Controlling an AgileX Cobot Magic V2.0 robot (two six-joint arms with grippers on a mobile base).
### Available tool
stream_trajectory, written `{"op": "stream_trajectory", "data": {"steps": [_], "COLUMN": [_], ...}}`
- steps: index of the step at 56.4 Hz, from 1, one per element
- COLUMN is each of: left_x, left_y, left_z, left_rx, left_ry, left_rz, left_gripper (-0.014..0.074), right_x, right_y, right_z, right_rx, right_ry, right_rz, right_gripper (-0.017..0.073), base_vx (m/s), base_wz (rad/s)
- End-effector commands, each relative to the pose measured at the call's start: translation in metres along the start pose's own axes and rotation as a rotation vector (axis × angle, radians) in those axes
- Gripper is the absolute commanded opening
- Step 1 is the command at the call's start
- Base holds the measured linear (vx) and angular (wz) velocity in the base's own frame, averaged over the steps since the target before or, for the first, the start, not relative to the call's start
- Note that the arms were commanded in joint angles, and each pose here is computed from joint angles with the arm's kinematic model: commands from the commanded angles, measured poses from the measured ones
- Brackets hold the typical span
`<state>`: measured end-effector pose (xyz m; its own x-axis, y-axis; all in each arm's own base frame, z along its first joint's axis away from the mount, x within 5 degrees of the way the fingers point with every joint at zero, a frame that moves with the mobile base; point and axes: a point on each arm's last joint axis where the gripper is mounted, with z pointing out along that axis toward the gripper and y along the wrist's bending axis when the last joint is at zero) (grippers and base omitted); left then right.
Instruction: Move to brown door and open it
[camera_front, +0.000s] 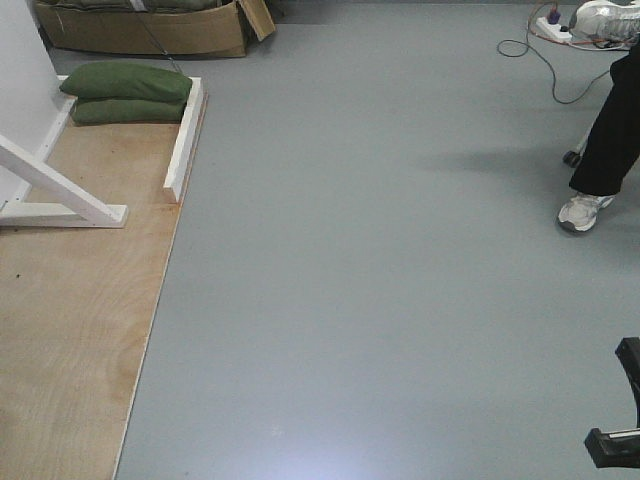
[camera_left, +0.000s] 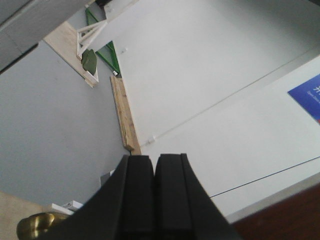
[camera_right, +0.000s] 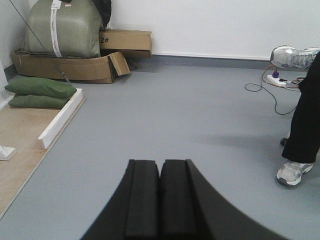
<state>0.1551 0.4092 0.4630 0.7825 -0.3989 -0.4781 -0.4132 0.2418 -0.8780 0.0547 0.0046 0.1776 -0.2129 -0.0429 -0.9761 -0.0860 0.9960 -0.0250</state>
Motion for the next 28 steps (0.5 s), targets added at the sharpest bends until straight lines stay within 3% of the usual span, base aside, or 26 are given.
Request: {"op": "stream_trajectory", "data": {"steps": [1,15,28], "left_x": [-0.012,-0.009,-0.010], "left_y": [-0.035,-0.049,-0.066], "left_z": [-0.022,-0.033,-0.048], "left_rx": [0.093,0.142,0.193], "left_ry": [-0.022,0.054,0.098], "left_rz": [-0.047,-0.202,-0.273], "left_gripper": [-0.0003,-0.0003,-0.0003], "right_x": [-0.007,-0.007,-0.007], "right_y": [0.000,0.000,0.000], "right_z": [-0.001,-0.001,-0.001], "right_rx": [0.005,0.005,0.005], "right_ry": [-0.092,-0.092,-0.092], "right_rz": [-0.013,-0.013,-0.013], "right_gripper": [0.0000,0.0000,0.0000], "base_vx": [0.00,0.00,0.00], "base_wz": [0.00,0.00,0.00]}}
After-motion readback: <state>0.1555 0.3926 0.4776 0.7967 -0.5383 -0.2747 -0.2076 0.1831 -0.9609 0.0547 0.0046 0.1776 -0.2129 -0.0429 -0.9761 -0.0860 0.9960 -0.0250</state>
